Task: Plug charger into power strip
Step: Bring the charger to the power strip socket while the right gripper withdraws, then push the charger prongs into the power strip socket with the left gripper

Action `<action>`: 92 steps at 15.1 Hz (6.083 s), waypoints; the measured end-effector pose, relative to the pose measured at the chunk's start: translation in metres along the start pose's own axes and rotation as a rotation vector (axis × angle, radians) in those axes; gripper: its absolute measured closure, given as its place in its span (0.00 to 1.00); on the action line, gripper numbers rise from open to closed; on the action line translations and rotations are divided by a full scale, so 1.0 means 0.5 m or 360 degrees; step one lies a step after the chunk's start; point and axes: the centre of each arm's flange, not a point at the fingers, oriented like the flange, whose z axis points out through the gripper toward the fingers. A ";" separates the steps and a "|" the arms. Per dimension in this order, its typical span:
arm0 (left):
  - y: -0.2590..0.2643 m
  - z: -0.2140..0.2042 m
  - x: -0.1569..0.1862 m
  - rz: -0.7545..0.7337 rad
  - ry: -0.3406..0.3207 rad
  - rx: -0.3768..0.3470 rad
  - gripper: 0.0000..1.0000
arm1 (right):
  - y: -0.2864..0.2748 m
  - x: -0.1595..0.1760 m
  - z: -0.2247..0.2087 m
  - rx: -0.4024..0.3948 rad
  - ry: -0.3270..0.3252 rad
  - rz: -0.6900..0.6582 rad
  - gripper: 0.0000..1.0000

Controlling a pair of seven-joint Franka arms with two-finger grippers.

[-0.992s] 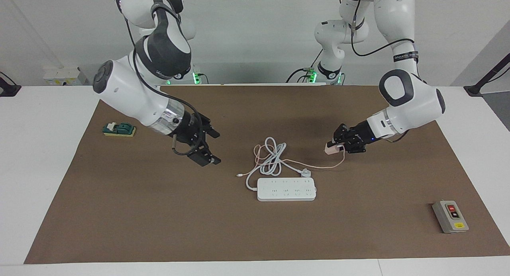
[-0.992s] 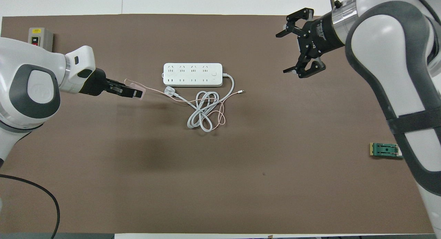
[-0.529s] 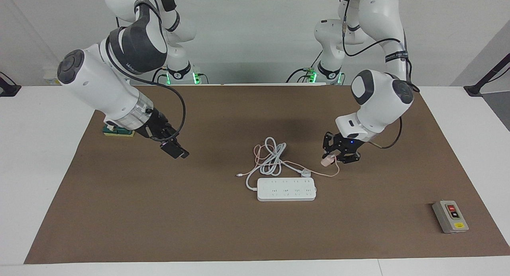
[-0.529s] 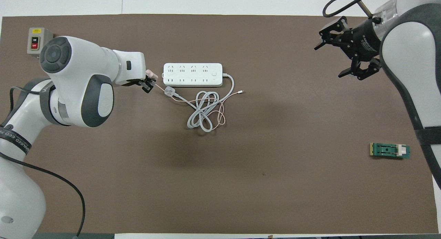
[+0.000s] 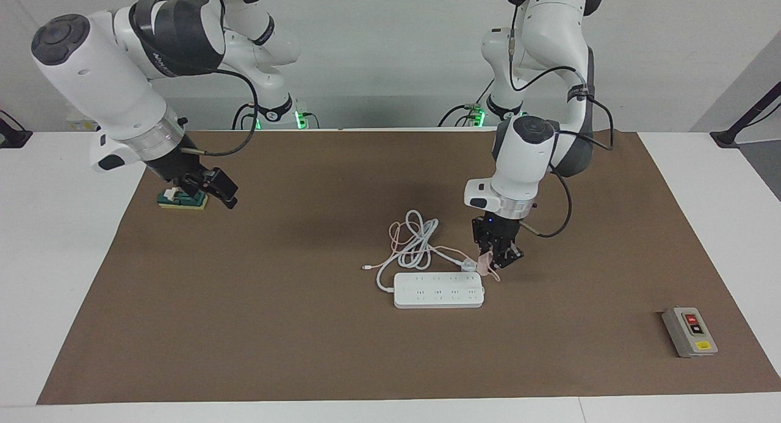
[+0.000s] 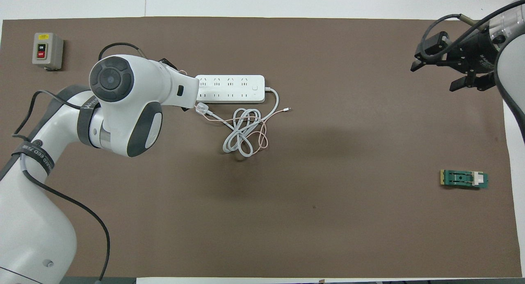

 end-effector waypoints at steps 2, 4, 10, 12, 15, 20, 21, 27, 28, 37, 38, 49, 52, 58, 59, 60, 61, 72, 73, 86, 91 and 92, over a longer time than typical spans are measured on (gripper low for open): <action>0.000 0.021 0.010 0.0124 -0.0009 0.0098 0.68 | 0.034 -0.003 -0.019 -0.0033 0.0027 -0.0155 0.00; -0.002 0.039 0.013 0.0190 -0.0004 0.0137 0.68 | 0.073 -0.006 -0.044 -0.0068 0.0059 -0.0319 0.00; -0.006 0.086 0.011 0.0257 -0.0031 0.0125 0.68 | 0.135 -0.105 -0.106 -0.0122 0.0081 -0.0464 0.00; 0.007 0.099 0.019 0.0294 -0.0035 0.0106 0.68 | 0.150 -0.142 -0.102 -0.0120 0.0057 -0.0459 0.00; 0.022 0.096 0.033 0.0344 -0.0040 0.0091 0.68 | 0.157 -0.155 -0.089 -0.0127 0.0059 -0.0467 0.00; 0.031 0.093 0.042 0.0432 -0.0041 0.0067 0.68 | 0.151 -0.133 -0.099 -0.0133 0.0195 -0.0551 0.00; 0.029 0.093 0.040 0.0438 -0.0034 0.0058 0.68 | 0.148 -0.130 -0.102 -0.0131 0.0220 -0.0554 0.00; -0.010 0.087 -0.013 0.0383 0.0090 -0.0150 0.68 | 0.149 -0.140 -0.087 -0.0140 0.0120 -0.0555 0.00; -0.013 0.086 -0.016 0.0382 0.0096 -0.0161 0.68 | 0.150 -0.144 -0.083 -0.0145 0.0089 -0.0553 0.00; 0.001 0.084 -0.004 0.0384 0.0119 -0.0192 0.68 | 0.153 -0.154 -0.077 -0.0205 0.0022 -0.0563 0.00; 0.002 0.084 -0.002 0.0389 0.0121 -0.0195 0.68 | 0.153 -0.155 -0.077 -0.0205 0.0022 -0.0564 0.00; 0.007 0.083 0.001 0.0436 0.0129 -0.0215 0.68 | 0.150 -0.157 -0.078 -0.0205 0.0024 -0.0568 0.00; 0.004 0.083 -0.006 0.0436 0.0111 -0.0239 0.68 | 0.150 -0.157 -0.078 -0.0205 0.0024 -0.0568 0.00; 0.004 0.083 -0.006 0.0444 0.0112 -0.0239 0.68 | 0.150 -0.157 -0.078 -0.0205 0.0024 -0.0568 0.00; 0.005 0.083 -0.006 0.0447 0.0112 -0.0238 0.68 | 0.150 -0.157 -0.078 -0.0205 0.0024 -0.0568 0.00; 0.005 0.083 -0.006 0.0452 0.0114 -0.0236 0.68 | 0.150 -0.157 -0.078 -0.0205 0.0024 -0.0568 0.00; 0.006 0.085 -0.006 0.0458 0.0116 -0.0234 0.68 | 0.150 -0.157 -0.078 -0.0205 0.0024 -0.0568 0.00; 0.007 0.099 0.013 0.0594 0.0039 -0.0250 0.68 | 0.150 -0.157 -0.078 -0.0205 0.0024 -0.0568 0.00; 0.002 0.101 0.016 0.0592 0.0028 -0.0275 0.68 | 0.150 -0.157 -0.078 -0.0205 0.0024 -0.0568 0.00; -0.046 0.126 0.015 0.0671 0.0084 -0.0473 0.68 | 0.150 -0.157 -0.078 -0.0205 0.0024 -0.0568 0.00; -0.045 0.125 0.014 0.0674 0.0087 -0.0467 0.68 | 0.150 -0.157 -0.078 -0.0205 0.0024 -0.0568 0.00; -0.045 0.125 0.014 0.0674 0.0087 -0.0466 0.68 | 0.150 -0.157 -0.078 -0.0205 0.0024 -0.0568 0.00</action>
